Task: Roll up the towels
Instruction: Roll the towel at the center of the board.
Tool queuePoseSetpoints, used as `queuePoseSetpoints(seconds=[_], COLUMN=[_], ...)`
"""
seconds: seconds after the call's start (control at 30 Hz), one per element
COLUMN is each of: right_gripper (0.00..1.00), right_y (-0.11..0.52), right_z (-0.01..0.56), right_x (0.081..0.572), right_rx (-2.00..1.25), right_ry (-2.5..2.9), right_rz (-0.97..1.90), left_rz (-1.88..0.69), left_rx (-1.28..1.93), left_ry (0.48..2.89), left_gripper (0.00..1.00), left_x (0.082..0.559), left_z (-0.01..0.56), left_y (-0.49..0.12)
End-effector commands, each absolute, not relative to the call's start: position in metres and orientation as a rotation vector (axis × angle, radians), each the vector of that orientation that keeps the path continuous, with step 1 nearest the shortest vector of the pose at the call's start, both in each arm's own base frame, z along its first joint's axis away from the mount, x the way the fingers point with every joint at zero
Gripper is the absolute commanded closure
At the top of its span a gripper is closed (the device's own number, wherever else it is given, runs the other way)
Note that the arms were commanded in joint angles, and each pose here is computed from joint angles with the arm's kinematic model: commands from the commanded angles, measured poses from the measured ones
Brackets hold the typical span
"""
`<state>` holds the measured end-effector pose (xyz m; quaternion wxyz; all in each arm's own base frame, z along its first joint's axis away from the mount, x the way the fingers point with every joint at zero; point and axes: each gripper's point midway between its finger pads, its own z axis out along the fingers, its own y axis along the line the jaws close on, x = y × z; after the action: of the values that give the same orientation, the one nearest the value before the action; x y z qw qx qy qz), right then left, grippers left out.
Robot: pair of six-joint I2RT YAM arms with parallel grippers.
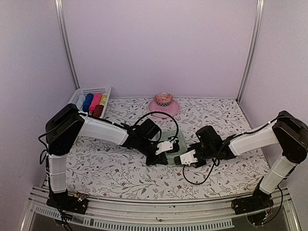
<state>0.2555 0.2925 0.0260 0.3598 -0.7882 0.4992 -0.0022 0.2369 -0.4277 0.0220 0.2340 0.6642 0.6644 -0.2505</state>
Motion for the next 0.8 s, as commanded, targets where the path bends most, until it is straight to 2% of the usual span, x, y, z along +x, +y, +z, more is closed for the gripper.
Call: queuePoseSetpoints(seconds=[0.0, 0.17, 0.2, 0.27, 0.5, 0.77], right_gripper=[0.87, 0.94, 0.94, 0.95, 0.95, 0.95], right_y=[0.295, 0.296, 0.297, 0.296, 0.292, 0.287], right_z=[0.022, 0.022, 0.022, 0.022, 0.022, 0.022], right_x=[0.251, 0.238, 0.237, 0.234, 0.233, 0.236], right_rx=[-2.064, -2.104, -2.109, -2.122, -2.135, -2.125], right_ry=[1.37, 1.406, 1.418, 1.449, 1.548, 1.711], right_rz=[0.062, 0.172, 0.189, 0.226, 0.335, 0.51], left_rz=[-0.716, -0.713, -0.7, -0.671, -0.573, -0.5], left_rx=[1.841, 1.823, 1.808, 1.768, 1.629, 1.582], left_ry=[1.91, 1.921, 1.921, 1.919, 1.822, 1.741], left_gripper=[1.0, 0.96, 0.93, 0.82, 0.59, 0.59], left_x=[0.228, 0.225, 0.227, 0.23, 0.247, 0.25], left_z=[0.009, 0.013, 0.015, 0.02, 0.058, 0.071], left_y=[-0.411, -0.407, -0.405, -0.403, -0.398, -0.394])
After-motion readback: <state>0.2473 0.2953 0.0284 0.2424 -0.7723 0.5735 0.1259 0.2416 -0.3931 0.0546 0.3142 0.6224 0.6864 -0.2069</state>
